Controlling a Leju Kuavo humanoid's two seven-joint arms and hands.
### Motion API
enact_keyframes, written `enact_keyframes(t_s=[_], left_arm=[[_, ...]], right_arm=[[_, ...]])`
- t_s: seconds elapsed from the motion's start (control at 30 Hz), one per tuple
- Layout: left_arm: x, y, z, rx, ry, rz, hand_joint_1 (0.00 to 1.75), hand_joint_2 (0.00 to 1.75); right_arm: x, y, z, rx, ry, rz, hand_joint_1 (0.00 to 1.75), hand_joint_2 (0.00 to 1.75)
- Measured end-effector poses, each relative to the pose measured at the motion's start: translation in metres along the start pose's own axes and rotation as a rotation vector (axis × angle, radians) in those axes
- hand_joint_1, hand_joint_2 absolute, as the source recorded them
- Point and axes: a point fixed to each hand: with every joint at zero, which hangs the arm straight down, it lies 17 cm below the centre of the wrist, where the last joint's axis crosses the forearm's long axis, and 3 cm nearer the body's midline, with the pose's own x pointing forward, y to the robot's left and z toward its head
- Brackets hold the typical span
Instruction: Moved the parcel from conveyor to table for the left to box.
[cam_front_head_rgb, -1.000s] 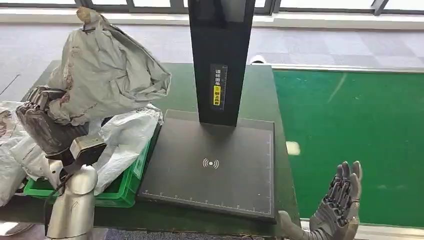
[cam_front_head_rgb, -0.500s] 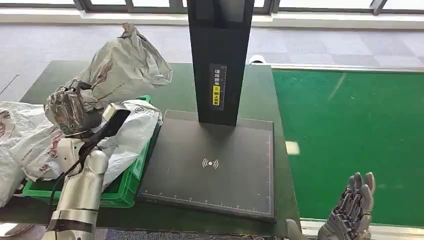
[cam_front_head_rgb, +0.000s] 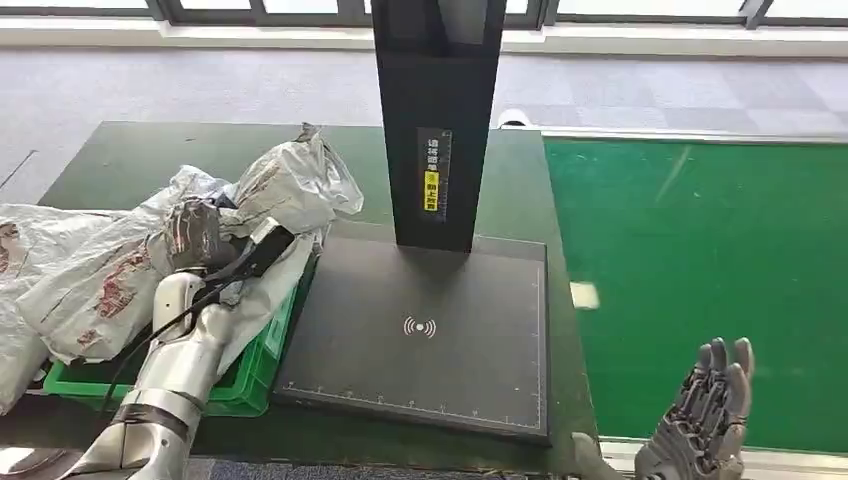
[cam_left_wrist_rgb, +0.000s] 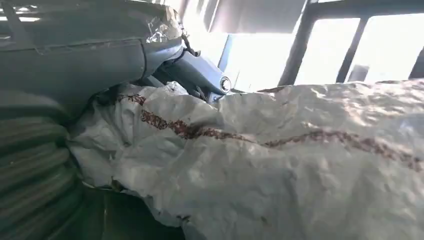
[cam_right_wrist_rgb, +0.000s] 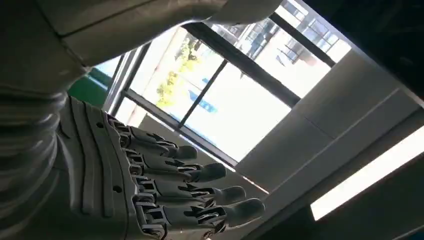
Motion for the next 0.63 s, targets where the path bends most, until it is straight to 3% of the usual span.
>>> enact_keyframes(t_s=[0.3,0.63], left_arm=[[-0.032,0.010,0.023,0.003,0.068,-0.108,1.75,1.75],[-0.061,0.069,0.026,0.163,0.146,-0.217,1.75,1.75]], right_arm=[[0.005,0.009,-0.009,0.017,0.005,-0.022,0.00,1.75],[0.009,0.012,-0.016,0.019,-0.028,-0.004,0.00,1.75]])
